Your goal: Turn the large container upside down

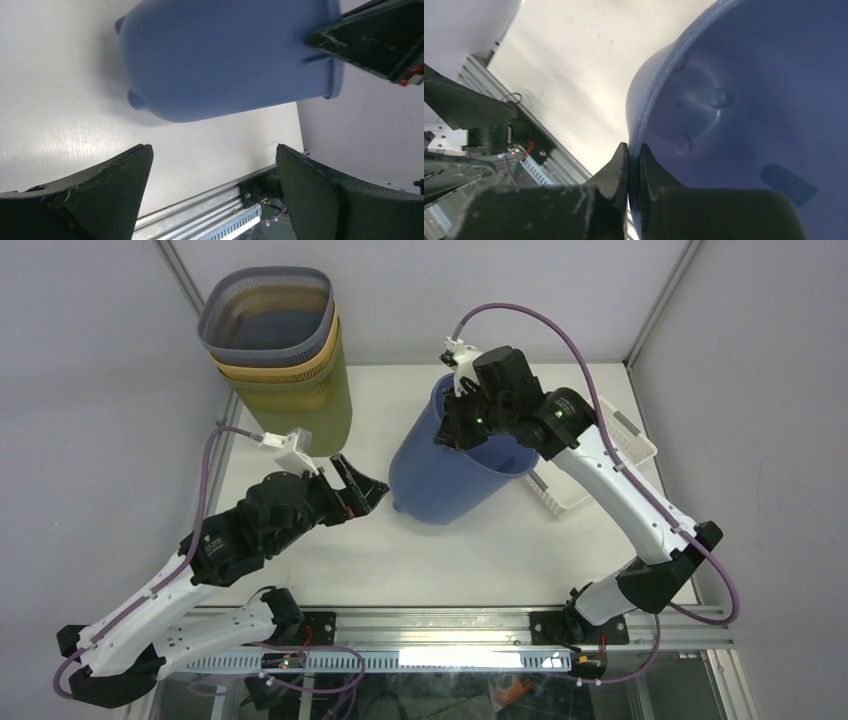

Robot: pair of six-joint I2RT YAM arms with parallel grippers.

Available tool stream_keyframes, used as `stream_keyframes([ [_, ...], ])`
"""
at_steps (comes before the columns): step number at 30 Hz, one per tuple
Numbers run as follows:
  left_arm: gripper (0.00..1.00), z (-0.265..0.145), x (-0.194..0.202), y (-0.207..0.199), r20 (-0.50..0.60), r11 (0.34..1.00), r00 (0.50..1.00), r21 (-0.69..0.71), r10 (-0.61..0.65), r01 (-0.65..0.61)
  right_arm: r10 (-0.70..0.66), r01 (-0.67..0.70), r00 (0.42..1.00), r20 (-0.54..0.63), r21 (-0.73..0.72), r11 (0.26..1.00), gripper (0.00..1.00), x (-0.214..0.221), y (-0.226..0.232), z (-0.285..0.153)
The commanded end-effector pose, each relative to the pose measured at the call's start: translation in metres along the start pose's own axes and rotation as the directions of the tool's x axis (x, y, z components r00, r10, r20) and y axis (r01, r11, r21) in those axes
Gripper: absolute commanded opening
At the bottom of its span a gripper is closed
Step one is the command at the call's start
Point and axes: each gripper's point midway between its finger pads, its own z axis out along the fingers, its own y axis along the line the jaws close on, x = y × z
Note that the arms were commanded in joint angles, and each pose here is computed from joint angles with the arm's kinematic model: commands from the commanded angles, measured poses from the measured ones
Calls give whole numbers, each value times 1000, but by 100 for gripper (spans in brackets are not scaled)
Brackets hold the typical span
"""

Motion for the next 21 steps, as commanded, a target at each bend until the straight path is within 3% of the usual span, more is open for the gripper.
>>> stream_keyframes([
  [1,99,-15,-34,-35,54,998,998,49,23,-26,107,-64,976,190,-218,974,0,-44,41,-4],
  [6,99,-32,-72,-68,129,993,991,102,44,-57,276,-195,942,190,-359,913,0,-60,63,12],
  [12,99,-43,-92,-56,215,997,976,44,45,-55,460,-361,879,127,-455,814,0,-52,71,37],
  [19,99,-34,-82,-27,212,997,976,-64,47,-34,518,-477,851,80,-292,829,1,6,34,71],
  [21,99,-29,-79,-18,203,993,978,-118,55,-31,505,-477,861,64,-243,845,10,22,25,77],
])
